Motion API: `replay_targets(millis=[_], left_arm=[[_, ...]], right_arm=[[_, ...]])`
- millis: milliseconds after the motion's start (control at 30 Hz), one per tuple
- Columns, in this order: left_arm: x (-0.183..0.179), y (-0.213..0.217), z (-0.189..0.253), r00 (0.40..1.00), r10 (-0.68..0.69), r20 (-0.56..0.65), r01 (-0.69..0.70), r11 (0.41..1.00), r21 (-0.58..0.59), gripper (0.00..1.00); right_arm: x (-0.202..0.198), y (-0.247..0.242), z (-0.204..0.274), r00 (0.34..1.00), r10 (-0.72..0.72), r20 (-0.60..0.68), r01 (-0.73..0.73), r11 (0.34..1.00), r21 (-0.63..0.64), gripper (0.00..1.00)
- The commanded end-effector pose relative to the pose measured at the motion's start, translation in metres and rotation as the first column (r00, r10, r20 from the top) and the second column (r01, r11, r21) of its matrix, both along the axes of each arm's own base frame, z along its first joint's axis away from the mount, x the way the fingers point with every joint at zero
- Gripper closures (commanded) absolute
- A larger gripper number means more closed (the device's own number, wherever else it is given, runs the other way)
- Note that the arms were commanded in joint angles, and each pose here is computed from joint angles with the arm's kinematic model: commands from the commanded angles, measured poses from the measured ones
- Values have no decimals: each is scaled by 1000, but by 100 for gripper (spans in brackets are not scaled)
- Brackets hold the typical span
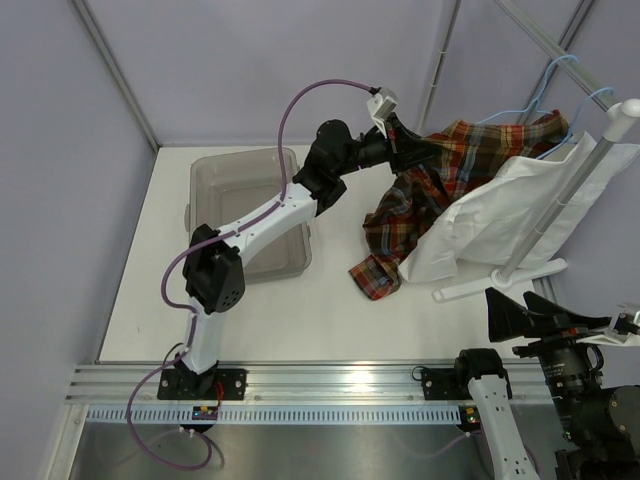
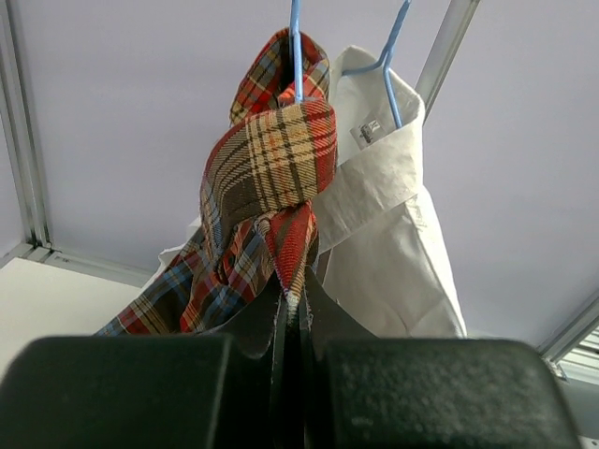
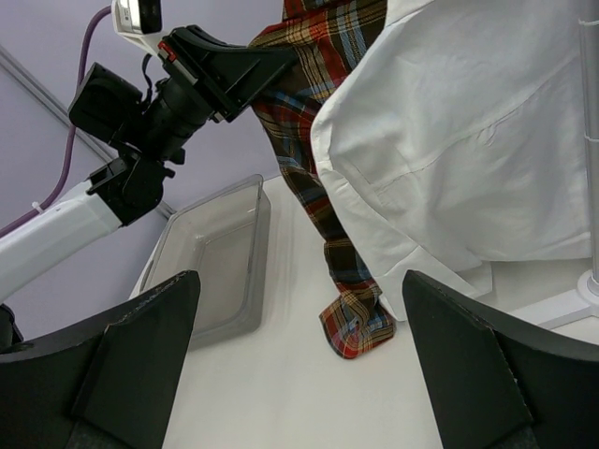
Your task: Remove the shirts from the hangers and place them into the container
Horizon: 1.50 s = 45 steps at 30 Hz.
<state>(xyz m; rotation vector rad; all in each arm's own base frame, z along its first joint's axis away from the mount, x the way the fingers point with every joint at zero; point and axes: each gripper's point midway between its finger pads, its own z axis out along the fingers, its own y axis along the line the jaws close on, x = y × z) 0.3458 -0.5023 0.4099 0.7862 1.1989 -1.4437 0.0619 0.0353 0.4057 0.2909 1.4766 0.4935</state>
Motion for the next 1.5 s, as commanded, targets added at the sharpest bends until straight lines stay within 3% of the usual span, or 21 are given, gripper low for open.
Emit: replay_targets(millis=[0, 633, 933, 1467], left_arm=[[-26, 29, 88, 988, 44, 149, -15, 982, -191, 100], [-37, 49, 151, 982, 28, 185, 35, 944, -329, 100], [-30, 78, 158, 980, 66, 188, 4, 937, -349, 100], [-65, 136, 144, 962, 166, 217, -110, 962, -248, 100]], right_arm=[[-2, 4, 3, 1000, 23, 11, -23, 999, -28, 0], [0, 4, 5, 1000, 25, 6, -25, 999, -39, 1], [3, 5, 1, 1000, 30, -1, -30, 999, -41, 1], [40, 24, 0, 990, 137, -43, -139, 988, -62, 1]])
